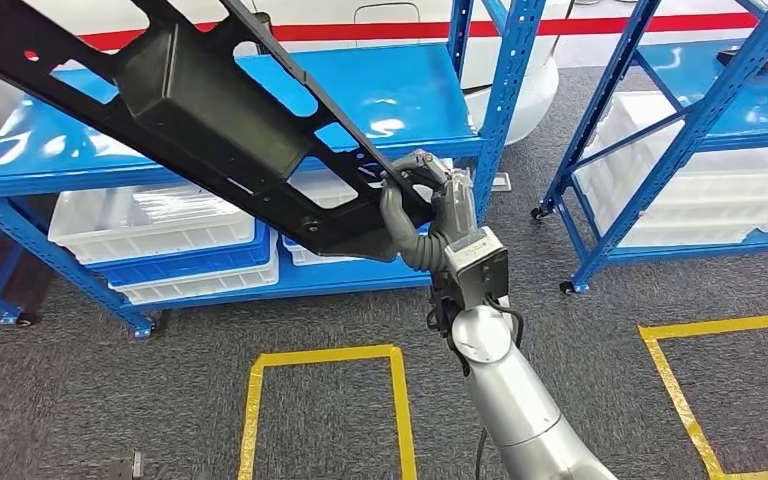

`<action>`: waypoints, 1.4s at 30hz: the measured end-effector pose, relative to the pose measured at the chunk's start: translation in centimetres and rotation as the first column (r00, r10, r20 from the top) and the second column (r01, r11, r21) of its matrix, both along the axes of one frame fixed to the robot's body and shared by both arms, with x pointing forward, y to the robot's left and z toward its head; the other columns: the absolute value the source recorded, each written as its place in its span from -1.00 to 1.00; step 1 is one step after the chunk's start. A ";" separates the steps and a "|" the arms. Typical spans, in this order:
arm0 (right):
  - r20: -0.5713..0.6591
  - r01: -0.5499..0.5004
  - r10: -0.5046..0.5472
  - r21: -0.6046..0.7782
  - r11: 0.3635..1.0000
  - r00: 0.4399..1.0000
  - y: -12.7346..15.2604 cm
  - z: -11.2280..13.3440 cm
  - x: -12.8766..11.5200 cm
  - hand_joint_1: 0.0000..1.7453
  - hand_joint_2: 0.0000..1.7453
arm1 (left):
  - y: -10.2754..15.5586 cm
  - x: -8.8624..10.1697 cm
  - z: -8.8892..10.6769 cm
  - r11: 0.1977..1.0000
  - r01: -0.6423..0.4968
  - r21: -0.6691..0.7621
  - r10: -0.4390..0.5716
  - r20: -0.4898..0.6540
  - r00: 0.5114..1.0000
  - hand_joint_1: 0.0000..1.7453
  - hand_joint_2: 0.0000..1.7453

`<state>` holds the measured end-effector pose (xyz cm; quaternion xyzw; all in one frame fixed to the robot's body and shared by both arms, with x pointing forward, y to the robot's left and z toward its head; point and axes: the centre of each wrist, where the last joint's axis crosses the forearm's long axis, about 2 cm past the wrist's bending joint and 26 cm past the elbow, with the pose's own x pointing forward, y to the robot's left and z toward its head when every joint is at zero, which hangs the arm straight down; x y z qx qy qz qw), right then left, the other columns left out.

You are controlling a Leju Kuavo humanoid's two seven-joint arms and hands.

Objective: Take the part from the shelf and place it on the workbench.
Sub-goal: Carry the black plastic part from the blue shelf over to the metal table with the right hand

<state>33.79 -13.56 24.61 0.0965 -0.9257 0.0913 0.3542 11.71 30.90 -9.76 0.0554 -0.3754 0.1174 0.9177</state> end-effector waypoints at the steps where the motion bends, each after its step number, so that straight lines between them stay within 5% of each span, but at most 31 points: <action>1: 0.001 0.001 -0.001 0.001 1.000 1.000 0.0 0.0 -0.1 1.00 1.00 | 0.0 0.0 0.0 1.000 -0.001 0.002 0.001 0.003 1.000 -1.00 1.00; 42: 0.032 0.008 -0.008 0.027 1.000 0.999 1.6 0.5 -0.2 1.00 1.00 | -0.6 0.1 0.0 1.000 -0.017 0.006 0.017 0.027 0.999 -1.00 1.00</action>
